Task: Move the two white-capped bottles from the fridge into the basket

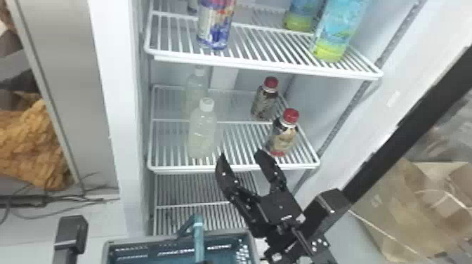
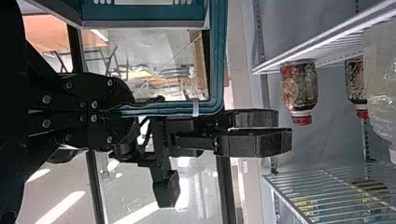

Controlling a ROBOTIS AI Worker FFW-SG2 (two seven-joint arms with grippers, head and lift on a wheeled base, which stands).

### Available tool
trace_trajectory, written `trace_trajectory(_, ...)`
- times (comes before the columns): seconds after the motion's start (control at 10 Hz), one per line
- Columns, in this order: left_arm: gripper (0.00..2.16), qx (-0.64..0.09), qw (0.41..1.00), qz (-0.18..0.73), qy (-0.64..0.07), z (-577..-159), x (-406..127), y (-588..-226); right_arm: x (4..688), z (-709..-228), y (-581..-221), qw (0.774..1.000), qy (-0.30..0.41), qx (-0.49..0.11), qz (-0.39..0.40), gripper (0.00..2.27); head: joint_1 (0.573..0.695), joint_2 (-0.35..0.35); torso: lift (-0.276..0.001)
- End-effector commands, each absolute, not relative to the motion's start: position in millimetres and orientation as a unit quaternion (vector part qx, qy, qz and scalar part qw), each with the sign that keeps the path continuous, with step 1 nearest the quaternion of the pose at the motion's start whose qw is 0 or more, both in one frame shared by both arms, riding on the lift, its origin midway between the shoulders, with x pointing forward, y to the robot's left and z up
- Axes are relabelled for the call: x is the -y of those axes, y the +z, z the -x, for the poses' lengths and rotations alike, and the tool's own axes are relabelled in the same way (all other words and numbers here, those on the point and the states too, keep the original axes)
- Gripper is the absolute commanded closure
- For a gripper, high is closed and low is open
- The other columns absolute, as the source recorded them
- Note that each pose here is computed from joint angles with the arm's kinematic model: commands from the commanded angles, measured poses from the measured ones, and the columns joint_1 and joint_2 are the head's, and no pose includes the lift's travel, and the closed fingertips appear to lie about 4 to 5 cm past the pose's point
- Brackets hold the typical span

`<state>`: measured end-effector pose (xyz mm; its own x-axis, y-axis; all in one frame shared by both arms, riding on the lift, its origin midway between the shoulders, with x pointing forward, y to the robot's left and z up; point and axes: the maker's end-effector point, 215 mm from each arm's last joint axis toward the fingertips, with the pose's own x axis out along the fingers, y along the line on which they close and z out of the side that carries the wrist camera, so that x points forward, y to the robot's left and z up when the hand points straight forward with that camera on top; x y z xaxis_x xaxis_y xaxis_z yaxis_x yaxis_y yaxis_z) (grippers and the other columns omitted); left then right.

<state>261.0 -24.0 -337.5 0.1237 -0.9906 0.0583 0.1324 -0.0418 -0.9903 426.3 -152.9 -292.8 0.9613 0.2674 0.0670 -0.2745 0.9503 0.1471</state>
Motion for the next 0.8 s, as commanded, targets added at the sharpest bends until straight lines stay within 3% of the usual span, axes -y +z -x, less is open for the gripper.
trace_trajectory(0.0,1.15,-0.42,0.55,0.51,-0.511,-261.5,24.0,-337.1,150.0,-433.9,-298.0,0.987,0.141,0.022,-0.075,0.25,0.695,-0.293,-0.26)
trace_trajectory(0.3,1.15,-0.42,0.55,0.51,-0.511,-261.5,24.0,-337.1,133.8,-448.6,-300.9,0.984,0.161,0.024,-0.07,0.08,0.695,-0.273,-0.26)
trace_trajectory(0.7,1.15,-0.419,0.55,0.511,-0.51,-262.1,23.9,-337.0,131.8,-477.4,-307.4,0.984,0.176,0.011,-0.035,0.07,0.695,-0.242,-0.26)
